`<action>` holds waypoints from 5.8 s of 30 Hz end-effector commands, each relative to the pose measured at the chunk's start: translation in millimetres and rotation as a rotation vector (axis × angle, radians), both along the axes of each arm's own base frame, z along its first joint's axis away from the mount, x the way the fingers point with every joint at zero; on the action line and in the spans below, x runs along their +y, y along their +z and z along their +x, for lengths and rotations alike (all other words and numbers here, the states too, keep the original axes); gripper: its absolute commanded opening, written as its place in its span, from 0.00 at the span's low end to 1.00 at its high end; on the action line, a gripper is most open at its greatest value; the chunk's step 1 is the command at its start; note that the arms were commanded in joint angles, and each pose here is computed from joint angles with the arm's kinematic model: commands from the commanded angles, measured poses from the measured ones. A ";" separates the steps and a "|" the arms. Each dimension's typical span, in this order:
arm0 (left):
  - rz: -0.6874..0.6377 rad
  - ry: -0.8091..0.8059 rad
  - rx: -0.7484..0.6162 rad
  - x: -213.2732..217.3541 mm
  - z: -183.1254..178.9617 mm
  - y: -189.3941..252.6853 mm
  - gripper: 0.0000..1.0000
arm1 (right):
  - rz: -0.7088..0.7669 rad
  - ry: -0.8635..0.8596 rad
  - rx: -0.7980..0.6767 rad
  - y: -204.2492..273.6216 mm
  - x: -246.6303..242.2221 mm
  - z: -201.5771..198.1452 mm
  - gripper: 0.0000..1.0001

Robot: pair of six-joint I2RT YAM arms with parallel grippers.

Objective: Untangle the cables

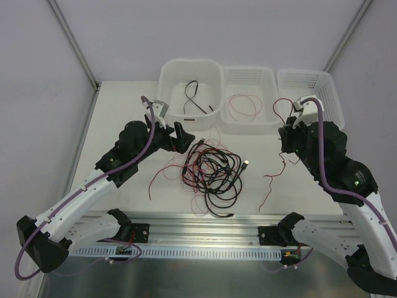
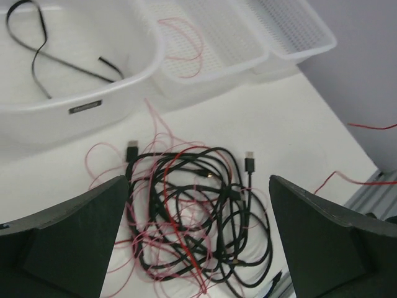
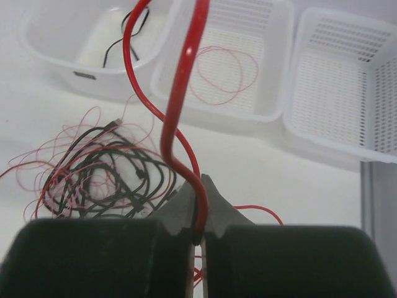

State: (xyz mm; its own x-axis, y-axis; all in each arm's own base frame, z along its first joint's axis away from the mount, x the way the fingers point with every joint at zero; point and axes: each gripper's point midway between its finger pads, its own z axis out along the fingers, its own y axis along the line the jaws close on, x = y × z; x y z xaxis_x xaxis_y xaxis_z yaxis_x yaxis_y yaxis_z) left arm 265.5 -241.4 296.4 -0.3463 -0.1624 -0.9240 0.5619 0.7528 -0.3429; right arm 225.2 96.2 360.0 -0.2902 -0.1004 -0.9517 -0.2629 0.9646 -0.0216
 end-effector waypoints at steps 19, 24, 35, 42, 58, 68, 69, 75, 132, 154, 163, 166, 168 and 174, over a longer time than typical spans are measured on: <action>0.446 0.139 0.305 100.9 -27.9 -138.4 0.99 | 0.007 -0.601 -0.586 238.7 -130.5 114.3 0.01; 0.451 0.142 0.315 101.8 -28.7 -142.4 0.99 | 0.022 -0.673 -0.655 252.5 -163.0 170.2 0.01; 0.479 0.124 0.360 98.8 -26.8 -155.6 0.99 | 0.096 -0.664 -0.619 203.6 -232.0 278.0 0.01; 0.484 0.086 0.384 93.1 -28.5 -163.2 0.99 | 0.156 -0.595 -0.487 130.6 -247.9 346.2 0.01; 0.502 0.072 0.404 90.9 -25.4 -169.1 0.99 | 0.250 -0.551 0.217 -154.2 -236.4 392.1 0.09; 0.480 0.059 0.395 88.2 -28.6 -164.4 0.99 | 0.362 -0.560 0.352 -175.2 -235.1 359.3 0.66; 0.478 0.060 0.395 88.2 -28.6 -164.0 0.99 | 0.373 -0.549 0.335 -166.1 -231.5 358.0 0.69; 0.455 0.072 0.374 88.8 -29.0 -156.3 0.99 | 0.346 -0.498 0.203 -87.2 -207.5 337.4 0.82; 0.463 -0.093 0.494 -44.4 21.4 -164.6 0.54 | -0.003 0.142 0.365 -201.5 59.2 2.7 0.79; 0.536 -0.094 0.582 -61.9 21.1 -209.0 0.25 | -0.020 0.115 0.321 -204.6 41.5 -6.2 0.87; 0.540 -0.057 0.444 -61.2 23.7 -169.9 0.35 | -0.011 0.123 0.312 -202.4 41.3 -8.9 0.87; 0.551 -0.023 0.406 -56.1 28.2 -162.1 0.37 | -0.012 0.123 0.317 -203.6 41.9 -8.6 0.87; 0.568 -0.001 0.398 -52.2 31.5 -163.6 0.38 | -0.009 0.125 0.319 -203.6 42.4 -8.9 0.87; 0.596 -0.006 0.443 -53.1 29.5 -183.3 0.37 | -0.005 0.124 0.319 -202.9 41.6 -10.0 0.87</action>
State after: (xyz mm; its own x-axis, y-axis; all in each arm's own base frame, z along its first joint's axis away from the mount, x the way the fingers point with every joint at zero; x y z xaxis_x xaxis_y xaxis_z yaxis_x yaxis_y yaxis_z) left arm 288.2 -295.5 109.5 -0.7156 0.3249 -0.6184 0.4813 0.8709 -0.0993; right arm 216.0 138.8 152.6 -0.5710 -0.1640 -0.8044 -0.3717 0.9253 0.0752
